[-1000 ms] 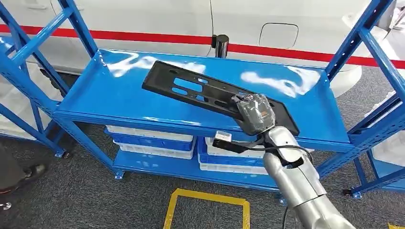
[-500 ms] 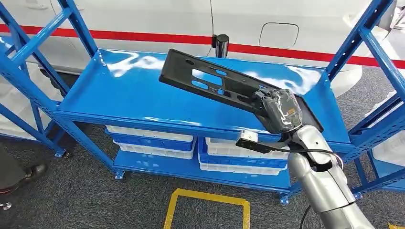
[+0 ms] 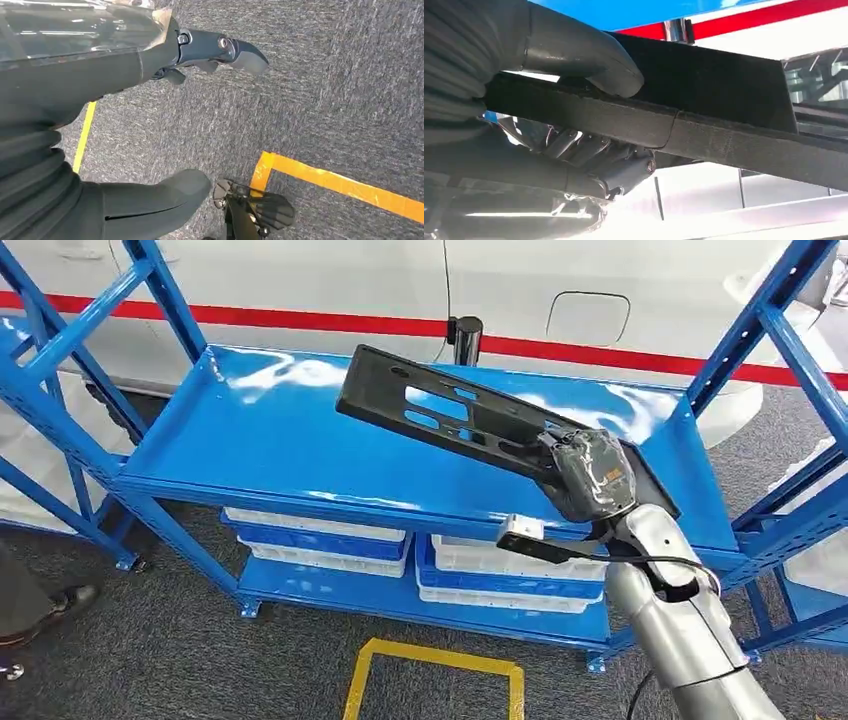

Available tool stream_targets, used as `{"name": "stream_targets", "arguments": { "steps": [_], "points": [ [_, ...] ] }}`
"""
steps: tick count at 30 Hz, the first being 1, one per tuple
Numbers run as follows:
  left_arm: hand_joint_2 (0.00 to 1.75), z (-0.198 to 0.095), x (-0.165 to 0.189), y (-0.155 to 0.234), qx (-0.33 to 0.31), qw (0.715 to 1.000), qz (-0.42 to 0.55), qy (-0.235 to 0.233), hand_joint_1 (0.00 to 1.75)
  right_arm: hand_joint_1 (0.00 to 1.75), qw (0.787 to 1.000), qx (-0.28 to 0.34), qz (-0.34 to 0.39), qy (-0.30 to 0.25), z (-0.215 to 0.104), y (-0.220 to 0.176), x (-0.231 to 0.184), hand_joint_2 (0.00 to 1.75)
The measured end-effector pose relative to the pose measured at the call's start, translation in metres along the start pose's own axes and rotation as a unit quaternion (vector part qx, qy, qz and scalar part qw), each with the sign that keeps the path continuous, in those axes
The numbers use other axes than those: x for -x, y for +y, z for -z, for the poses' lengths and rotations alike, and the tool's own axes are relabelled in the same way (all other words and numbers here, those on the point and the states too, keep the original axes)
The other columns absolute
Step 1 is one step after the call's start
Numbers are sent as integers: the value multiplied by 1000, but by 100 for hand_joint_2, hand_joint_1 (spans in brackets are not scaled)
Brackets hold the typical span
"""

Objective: Take the parts from the cabinet and place them on the table.

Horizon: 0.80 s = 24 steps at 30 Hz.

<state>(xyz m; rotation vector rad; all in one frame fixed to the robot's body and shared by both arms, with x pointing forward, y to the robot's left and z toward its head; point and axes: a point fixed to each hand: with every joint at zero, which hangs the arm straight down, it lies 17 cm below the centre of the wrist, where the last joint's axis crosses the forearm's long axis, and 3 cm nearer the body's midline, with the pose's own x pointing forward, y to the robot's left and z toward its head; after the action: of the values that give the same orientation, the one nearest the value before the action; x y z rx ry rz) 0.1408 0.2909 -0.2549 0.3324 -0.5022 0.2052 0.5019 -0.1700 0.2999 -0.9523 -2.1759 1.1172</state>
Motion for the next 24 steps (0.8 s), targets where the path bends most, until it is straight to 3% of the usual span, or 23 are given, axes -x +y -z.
{"name": "stream_targets", "arguments": {
  "steps": [24],
  "points": [
    [175, 0, -3, -2, 1, 1000, -16, -1, 0, 175, 1000, -7, 5, -3, 9, 5, 6, 175]
  ]
}}
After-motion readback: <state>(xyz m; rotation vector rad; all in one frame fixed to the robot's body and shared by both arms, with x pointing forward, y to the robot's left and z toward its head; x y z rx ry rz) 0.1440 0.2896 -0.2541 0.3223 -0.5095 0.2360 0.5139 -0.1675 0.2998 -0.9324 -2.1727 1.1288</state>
